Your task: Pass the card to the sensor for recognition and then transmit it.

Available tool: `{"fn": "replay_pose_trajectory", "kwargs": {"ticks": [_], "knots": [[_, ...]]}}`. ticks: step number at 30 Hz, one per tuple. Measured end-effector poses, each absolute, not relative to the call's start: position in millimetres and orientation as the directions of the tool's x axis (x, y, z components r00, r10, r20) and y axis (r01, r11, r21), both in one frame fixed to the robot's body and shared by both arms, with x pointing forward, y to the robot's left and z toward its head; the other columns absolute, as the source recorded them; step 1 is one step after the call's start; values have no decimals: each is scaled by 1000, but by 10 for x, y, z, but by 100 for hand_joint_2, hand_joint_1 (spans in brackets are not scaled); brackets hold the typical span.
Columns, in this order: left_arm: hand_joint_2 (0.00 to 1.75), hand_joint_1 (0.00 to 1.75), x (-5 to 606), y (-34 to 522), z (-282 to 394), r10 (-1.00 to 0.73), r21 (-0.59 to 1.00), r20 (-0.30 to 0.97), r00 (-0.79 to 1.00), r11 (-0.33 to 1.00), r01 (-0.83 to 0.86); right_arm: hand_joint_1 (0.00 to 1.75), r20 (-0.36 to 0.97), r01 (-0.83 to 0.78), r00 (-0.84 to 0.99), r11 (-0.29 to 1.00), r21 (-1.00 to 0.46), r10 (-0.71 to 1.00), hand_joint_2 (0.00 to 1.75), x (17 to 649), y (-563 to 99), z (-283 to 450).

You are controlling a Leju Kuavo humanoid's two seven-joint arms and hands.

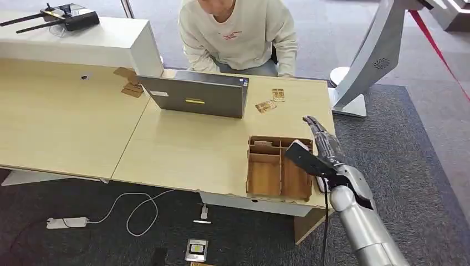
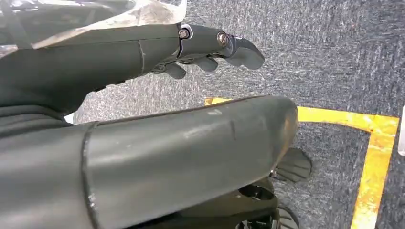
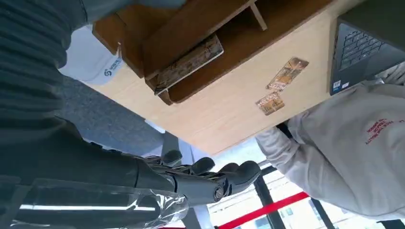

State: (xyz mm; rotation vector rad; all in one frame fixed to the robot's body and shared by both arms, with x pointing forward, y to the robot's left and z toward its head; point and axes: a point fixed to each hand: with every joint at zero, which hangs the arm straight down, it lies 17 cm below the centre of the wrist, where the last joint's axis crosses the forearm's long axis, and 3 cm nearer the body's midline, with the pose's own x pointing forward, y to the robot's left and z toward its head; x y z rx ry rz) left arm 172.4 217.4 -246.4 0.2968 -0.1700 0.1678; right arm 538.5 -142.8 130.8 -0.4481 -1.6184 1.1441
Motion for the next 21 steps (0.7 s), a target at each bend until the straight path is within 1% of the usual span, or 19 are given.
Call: {"fn": "replay_pose_trajectory", "kwargs": {"ticks": [21], "knots": [[0, 0, 1688, 2148, -2466, 168, 271, 173, 971, 939, -211, 0, 528, -261, -362, 460, -849, 768, 175, 5390, -1520, 1161]]}}
